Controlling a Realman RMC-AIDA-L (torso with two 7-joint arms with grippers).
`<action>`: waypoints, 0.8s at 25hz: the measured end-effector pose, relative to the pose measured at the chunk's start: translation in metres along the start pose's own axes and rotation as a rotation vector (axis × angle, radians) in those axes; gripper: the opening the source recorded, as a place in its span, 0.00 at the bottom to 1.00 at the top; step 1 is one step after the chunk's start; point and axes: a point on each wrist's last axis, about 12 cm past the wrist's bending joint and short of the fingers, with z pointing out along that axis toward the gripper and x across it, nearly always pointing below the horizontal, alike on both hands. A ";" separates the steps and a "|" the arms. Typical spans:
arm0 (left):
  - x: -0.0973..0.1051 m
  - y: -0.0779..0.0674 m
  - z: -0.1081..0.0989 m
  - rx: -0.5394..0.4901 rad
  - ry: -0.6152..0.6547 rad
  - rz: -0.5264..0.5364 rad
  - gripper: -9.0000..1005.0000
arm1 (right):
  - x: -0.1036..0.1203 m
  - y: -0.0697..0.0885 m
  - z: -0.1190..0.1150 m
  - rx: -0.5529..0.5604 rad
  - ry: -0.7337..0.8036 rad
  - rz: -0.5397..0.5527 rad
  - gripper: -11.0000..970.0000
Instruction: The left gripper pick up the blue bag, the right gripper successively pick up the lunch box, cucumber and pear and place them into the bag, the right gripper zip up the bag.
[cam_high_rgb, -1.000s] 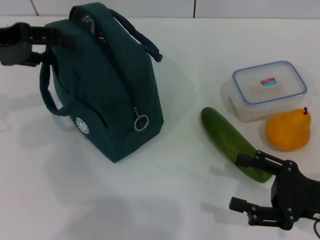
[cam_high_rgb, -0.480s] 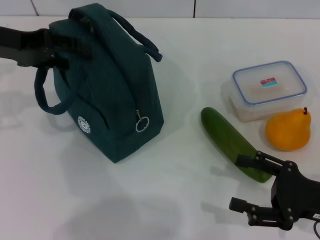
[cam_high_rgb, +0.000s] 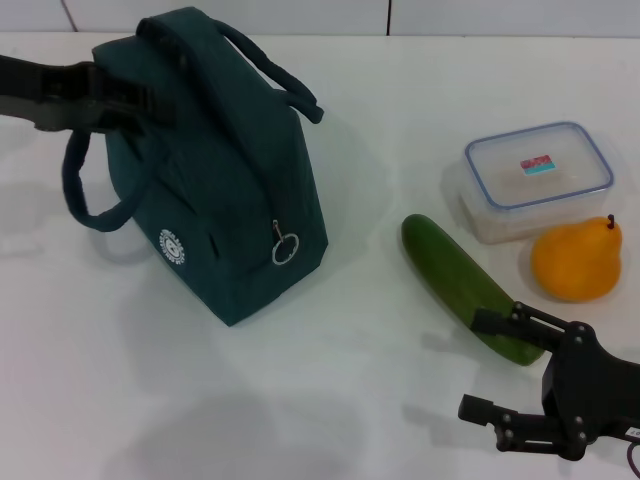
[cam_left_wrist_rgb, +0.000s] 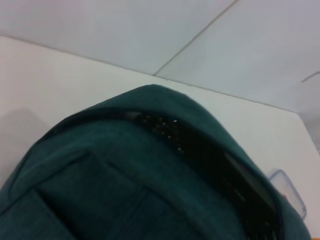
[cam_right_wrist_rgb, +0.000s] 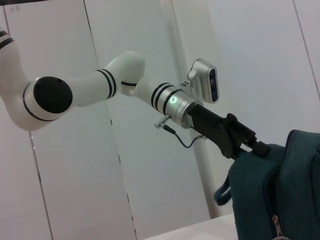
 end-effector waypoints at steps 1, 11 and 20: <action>0.000 -0.001 0.000 0.006 -0.003 0.012 0.63 | 0.000 0.000 0.000 0.000 0.000 0.001 0.85; -0.002 -0.001 -0.003 0.032 -0.036 0.020 0.25 | 0.002 0.001 -0.001 0.003 0.000 0.009 0.85; -0.001 -0.008 -0.002 0.068 0.002 0.005 0.08 | -0.002 0.000 -0.003 0.036 -0.050 0.014 0.84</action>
